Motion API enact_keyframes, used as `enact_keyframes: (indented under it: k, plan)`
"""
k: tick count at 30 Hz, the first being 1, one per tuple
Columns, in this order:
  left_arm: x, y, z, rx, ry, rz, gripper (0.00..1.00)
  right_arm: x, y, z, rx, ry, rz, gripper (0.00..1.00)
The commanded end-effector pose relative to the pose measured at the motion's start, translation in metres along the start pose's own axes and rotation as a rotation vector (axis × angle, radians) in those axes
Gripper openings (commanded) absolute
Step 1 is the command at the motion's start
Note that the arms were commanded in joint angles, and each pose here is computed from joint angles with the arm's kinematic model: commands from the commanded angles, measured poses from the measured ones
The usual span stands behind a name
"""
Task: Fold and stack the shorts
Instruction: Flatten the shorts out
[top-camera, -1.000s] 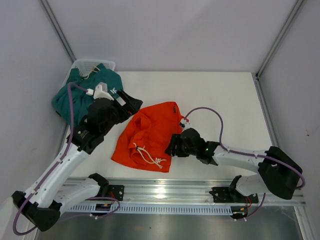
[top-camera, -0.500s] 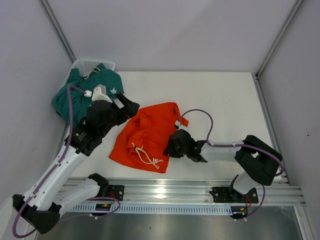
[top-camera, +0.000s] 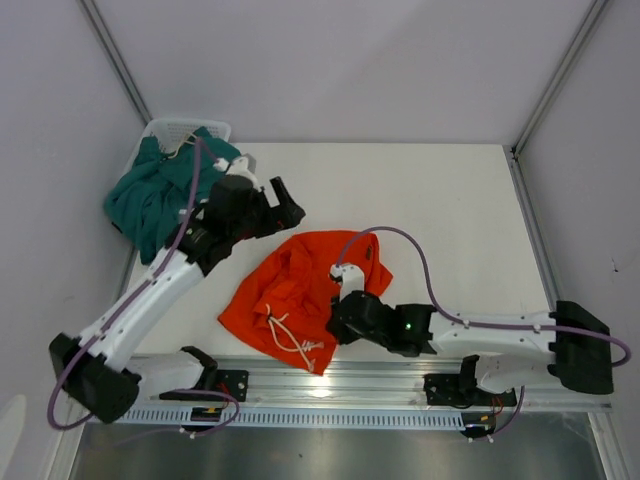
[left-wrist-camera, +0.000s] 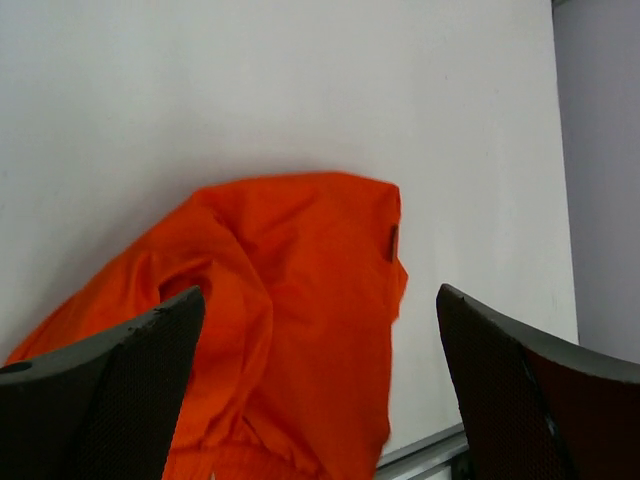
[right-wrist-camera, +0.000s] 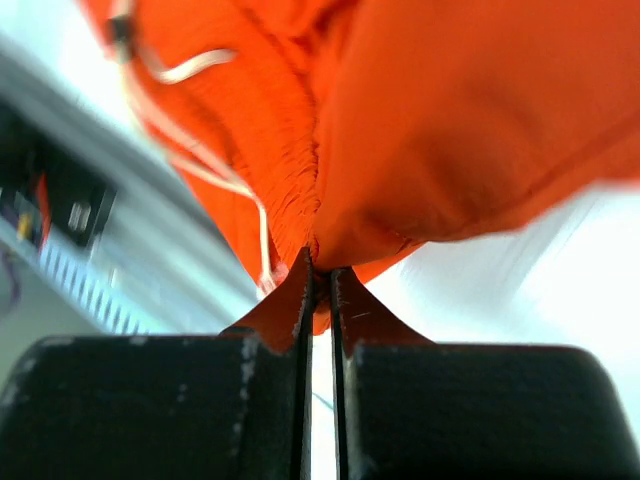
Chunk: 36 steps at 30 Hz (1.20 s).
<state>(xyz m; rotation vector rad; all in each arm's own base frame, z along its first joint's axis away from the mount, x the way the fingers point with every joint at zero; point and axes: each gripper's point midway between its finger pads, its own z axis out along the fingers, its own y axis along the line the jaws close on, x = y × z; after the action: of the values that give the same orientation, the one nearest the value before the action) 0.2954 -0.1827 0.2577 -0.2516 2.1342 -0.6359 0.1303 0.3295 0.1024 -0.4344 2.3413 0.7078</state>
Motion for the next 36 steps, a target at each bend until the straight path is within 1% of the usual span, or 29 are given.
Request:
enact_keyframes:
  k: [1,2,3,4,5,6,7,8,9,10,12,13,14,17,18,19,20,21,22,23,24,25,26,28,29,32,34,35,36]
  plan:
    - [0.004,-0.042,0.018,0.133,0.122,0.130,0.99,0.033,-0.028,-0.033,0.095,0.043,-0.170,0.00]
    - [0.007,-0.054,0.029,0.123,0.161,0.178,0.99,0.042,-0.028,-0.038,0.090,0.051,-0.170,0.00]
    - [0.011,-0.052,0.037,0.093,0.169,0.216,0.99,0.054,-0.031,-0.048,0.091,0.052,-0.194,0.00]
    - [0.016,-0.056,0.043,0.089,0.187,0.225,0.99,0.060,-0.035,-0.049,0.106,0.062,-0.196,0.00]
    - [0.014,-0.071,0.045,0.118,0.187,0.258,0.99,0.060,-0.034,-0.056,0.090,0.053,-0.167,0.00]
    - [0.026,-0.068,0.061,0.102,0.232,0.272,0.99,0.061,-0.033,-0.060,0.080,0.054,-0.165,0.00]
    - [0.033,-0.070,0.067,0.112,0.266,0.281,0.99,0.060,-0.031,-0.064,0.063,0.049,-0.165,0.00]
    - [0.032,-0.074,0.071,0.115,0.273,0.280,0.99,0.050,-0.023,-0.071,0.025,0.020,-0.149,0.00]
    - [0.042,-0.069,0.083,0.093,0.311,0.284,0.99,0.043,-0.018,-0.076,0.004,0.003,-0.143,0.00]
    - [0.042,-0.068,0.085,0.083,0.314,0.278,0.99,0.035,-0.014,-0.081,-0.007,-0.018,-0.133,0.00]
    - [0.036,-0.063,0.085,0.048,0.281,0.269,0.99,0.007,-0.009,-0.095,-0.006,-0.083,-0.091,0.00]
    - [0.034,-0.062,0.075,0.058,0.264,0.258,0.99,-0.005,-0.010,-0.098,0.003,-0.101,-0.069,0.00]
    - [0.021,-0.060,0.072,0.047,0.204,0.238,0.99,-0.030,-0.015,-0.102,0.027,-0.142,-0.018,0.00]
    - [-0.005,-0.064,0.039,0.086,0.098,0.203,0.99,-0.064,-0.026,-0.098,0.034,-0.156,0.012,0.00]
    - [-0.010,-0.063,0.032,0.084,0.075,0.203,0.99,-0.089,-0.035,-0.092,0.027,-0.163,0.048,0.00]
    - [-0.016,-0.066,0.017,0.111,0.047,0.210,0.99,-0.103,-0.038,-0.091,0.016,-0.167,0.066,0.00]
    - [-0.021,-0.070,0.007,0.136,0.030,0.219,0.99,-0.123,-0.045,-0.090,-0.001,-0.183,0.102,0.00]
    - [-0.020,-0.072,0.000,0.159,0.031,0.228,0.99,-0.148,-0.039,-0.091,-0.013,-0.204,0.103,0.00]
    - [-0.023,-0.073,-0.014,0.190,0.011,0.252,0.99,-0.162,-0.039,-0.092,-0.010,-0.213,0.086,0.00]
    - [-0.019,-0.070,-0.020,0.198,0.011,0.263,0.99,-0.173,-0.039,-0.094,-0.005,-0.213,0.083,0.00]
    - [-0.018,-0.068,-0.026,0.208,0.004,0.270,0.99,-0.201,-0.037,-0.097,-0.001,-0.244,0.086,0.00]
    - [-0.021,-0.072,-0.034,0.237,-0.025,0.296,0.99,-0.212,-0.036,-0.097,0.000,-0.250,0.077,0.00]
    - [-0.009,-0.064,-0.042,0.266,-0.024,0.306,0.99,-0.216,-0.036,-0.096,-0.007,-0.227,0.080,0.00]
    - [-0.006,-0.070,-0.055,0.342,-0.054,0.311,0.99,-0.235,-0.040,-0.089,-0.009,-0.215,0.102,0.00]
    - [0.015,-0.057,-0.055,0.351,-0.028,0.314,0.99,-0.234,-0.041,-0.086,-0.019,-0.191,0.111,0.00]
    - [0.046,-0.051,-0.054,0.387,0.001,0.306,0.99,-0.238,-0.055,-0.075,-0.026,-0.177,0.156,0.00]
    - [0.078,-0.033,-0.041,0.336,0.049,0.305,0.99,-0.239,-0.065,-0.073,-0.018,-0.183,0.177,0.00]
    - [0.082,-0.028,-0.036,0.305,0.043,0.303,0.99,-0.238,-0.067,-0.071,-0.023,-0.181,0.186,0.00]
    - [0.101,-0.013,-0.025,0.260,0.083,0.301,0.99,-0.237,-0.069,-0.071,-0.023,-0.182,0.190,0.00]
